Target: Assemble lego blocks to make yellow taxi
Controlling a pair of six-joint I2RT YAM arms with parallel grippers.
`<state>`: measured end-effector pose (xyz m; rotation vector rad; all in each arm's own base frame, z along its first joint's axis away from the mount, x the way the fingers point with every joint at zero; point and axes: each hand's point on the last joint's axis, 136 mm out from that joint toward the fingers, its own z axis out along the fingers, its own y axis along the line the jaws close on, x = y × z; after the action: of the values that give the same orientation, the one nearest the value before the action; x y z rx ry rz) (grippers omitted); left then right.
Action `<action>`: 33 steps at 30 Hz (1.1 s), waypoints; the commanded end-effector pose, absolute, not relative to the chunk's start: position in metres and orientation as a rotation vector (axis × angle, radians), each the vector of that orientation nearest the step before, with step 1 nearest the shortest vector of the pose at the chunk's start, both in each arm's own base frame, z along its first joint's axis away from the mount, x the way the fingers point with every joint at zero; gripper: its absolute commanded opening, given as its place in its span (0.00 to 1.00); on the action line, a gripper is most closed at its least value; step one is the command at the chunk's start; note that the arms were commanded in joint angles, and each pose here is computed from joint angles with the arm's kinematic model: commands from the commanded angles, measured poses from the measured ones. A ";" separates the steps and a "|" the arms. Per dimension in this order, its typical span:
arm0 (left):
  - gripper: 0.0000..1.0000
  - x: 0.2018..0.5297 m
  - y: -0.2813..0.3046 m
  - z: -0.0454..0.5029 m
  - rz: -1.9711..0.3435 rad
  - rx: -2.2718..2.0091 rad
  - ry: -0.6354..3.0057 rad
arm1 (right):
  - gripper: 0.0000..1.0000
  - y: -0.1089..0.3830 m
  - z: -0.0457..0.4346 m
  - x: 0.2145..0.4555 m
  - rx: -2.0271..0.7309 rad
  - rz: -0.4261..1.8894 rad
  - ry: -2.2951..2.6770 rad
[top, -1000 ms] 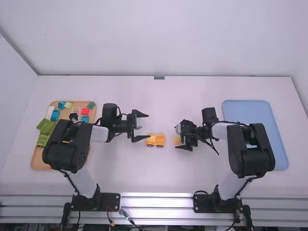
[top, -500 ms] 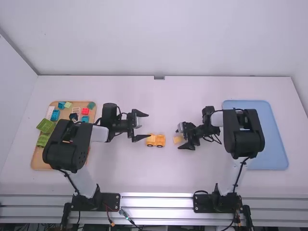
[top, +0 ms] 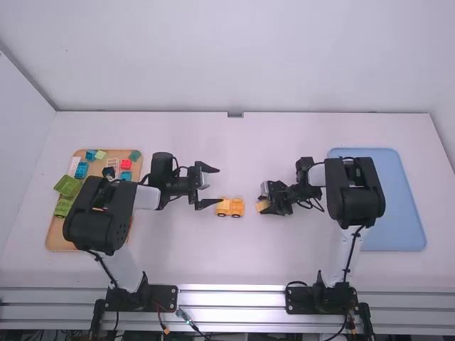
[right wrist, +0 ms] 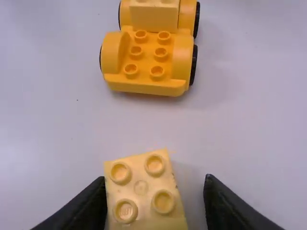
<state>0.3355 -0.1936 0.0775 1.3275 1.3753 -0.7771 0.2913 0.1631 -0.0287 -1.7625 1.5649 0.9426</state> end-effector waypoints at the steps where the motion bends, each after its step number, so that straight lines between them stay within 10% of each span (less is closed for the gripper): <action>1: 0.99 0.327 -0.198 0.079 -0.826 1.334 1.358 | 0.30 0.164 -0.032 0.289 -1.757 0.966 1.582; 16: 0.99 0.327 -0.198 0.079 -0.831 1.333 1.359 | 0.50 0.164 -0.032 0.288 -1.748 0.978 1.600; 33: 0.99 0.325 -0.198 0.077 -0.840 1.331 1.370 | 0.41 0.161 -0.032 0.291 -1.732 0.974 1.602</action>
<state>0.3330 -0.1938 0.0765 1.3257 1.3835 -0.7964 0.2915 0.1607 -0.0284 -1.7412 1.5930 0.9541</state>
